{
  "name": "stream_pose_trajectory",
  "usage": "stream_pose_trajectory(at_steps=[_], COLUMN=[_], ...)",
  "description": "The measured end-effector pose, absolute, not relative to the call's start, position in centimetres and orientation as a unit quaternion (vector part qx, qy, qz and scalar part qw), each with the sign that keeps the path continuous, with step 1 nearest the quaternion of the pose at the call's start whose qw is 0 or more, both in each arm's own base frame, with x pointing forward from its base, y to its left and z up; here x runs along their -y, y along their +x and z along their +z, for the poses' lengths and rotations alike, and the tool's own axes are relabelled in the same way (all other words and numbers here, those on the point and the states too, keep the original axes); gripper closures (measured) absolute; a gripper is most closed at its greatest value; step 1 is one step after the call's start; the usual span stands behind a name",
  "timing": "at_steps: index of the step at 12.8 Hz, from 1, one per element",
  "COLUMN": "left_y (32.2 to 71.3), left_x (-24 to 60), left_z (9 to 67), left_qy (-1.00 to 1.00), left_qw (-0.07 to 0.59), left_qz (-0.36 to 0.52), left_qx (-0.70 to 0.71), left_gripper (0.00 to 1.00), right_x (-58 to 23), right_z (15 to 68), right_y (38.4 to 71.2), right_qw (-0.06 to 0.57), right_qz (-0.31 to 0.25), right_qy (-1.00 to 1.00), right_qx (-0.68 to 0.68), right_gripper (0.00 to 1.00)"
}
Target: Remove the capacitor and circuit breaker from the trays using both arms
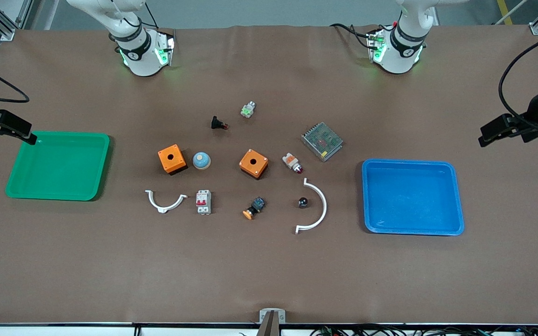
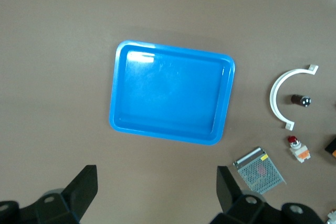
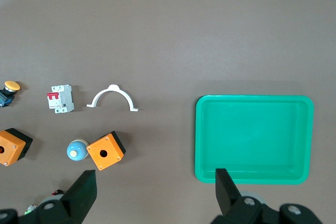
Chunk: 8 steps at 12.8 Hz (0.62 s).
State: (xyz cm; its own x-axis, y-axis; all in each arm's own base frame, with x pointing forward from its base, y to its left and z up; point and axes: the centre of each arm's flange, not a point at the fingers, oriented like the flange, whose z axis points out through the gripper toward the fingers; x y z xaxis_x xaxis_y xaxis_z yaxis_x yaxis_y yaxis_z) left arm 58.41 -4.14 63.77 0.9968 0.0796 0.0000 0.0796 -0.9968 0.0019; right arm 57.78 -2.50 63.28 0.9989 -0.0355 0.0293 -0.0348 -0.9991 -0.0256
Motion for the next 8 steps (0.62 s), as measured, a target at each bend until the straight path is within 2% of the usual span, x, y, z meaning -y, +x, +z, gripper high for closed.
stream_pose_trajectory(at_steps=[5,8], left_y=[53.8,51.2], left_x=[3.9,5.4], left_z=[64.2,64.3], left_qy=[0.999,1.0], left_qw=[0.02,0.01], left_qz=[-0.014,-0.016], left_qx=[-0.027,-0.013], left_gripper=[0.0,0.0], right_x=[2.5,2.6], right_z=[62.8,61.9], right_y=[57.7,57.8], right_qw=[0.013,0.013], right_qz=[-0.01,-0.006], right_qy=[-1.0,-1.0], right_qx=[-0.018,-0.019], right_gripper=[0.0,0.0])
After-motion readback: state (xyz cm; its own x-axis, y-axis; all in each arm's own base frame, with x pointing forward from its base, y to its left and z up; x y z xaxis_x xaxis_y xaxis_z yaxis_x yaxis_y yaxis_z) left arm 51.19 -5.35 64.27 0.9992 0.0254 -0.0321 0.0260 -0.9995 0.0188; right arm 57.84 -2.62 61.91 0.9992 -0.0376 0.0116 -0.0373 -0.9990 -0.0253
